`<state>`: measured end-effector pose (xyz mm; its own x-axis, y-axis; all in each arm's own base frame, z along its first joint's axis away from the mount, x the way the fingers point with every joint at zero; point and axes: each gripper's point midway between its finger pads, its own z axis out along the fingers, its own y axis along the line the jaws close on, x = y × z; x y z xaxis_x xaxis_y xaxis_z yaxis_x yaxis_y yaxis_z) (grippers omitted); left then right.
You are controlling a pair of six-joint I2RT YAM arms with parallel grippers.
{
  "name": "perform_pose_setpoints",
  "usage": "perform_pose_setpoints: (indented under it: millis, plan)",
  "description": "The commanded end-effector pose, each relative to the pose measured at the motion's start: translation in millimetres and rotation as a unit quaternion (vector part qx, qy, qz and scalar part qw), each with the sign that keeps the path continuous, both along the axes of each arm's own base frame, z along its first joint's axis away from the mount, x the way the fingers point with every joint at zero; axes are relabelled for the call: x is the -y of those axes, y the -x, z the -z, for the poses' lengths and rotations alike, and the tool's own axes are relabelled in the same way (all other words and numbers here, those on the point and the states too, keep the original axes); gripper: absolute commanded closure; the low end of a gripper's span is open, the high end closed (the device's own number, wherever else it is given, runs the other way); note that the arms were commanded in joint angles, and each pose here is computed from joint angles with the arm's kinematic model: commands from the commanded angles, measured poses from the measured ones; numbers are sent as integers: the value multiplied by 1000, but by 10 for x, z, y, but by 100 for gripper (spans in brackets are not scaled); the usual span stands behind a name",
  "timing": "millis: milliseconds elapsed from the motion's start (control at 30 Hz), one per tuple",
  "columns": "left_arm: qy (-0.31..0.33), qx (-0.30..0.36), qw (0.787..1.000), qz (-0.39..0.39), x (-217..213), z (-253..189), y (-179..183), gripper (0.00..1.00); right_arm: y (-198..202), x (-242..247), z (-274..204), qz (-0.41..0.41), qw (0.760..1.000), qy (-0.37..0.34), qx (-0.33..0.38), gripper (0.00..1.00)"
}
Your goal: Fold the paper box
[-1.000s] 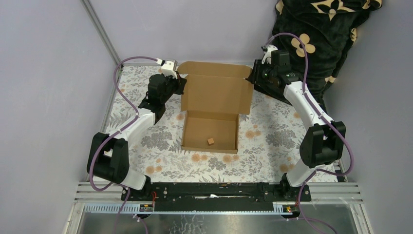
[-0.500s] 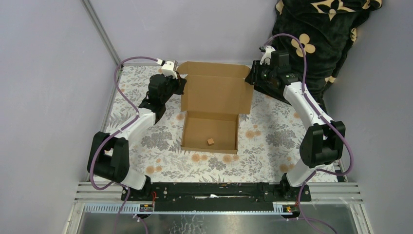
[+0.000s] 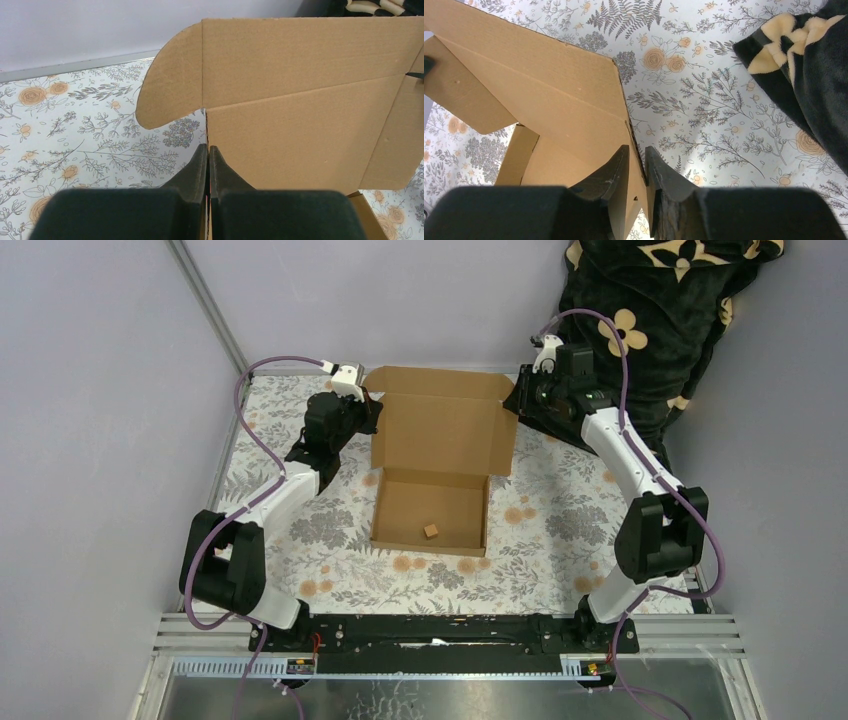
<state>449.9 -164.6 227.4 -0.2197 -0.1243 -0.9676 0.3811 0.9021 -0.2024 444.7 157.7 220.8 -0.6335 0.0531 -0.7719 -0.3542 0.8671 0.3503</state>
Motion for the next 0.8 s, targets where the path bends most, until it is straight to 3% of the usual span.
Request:
perform_pose_setpoints:
  millis: [0,433,767]
  plan:
    - [2,36,999,-1,8,-171,-50,100,23,-75,54,-24,1000,-7,-6,74]
    - [2,36,999,0,9,-162,-57,100,61,-114,141,-43,999,-4,-24,69]
    - [-4,38,999,-3,-9,-183,-56,100,182,-216,110,-99,995,-9,-26,78]
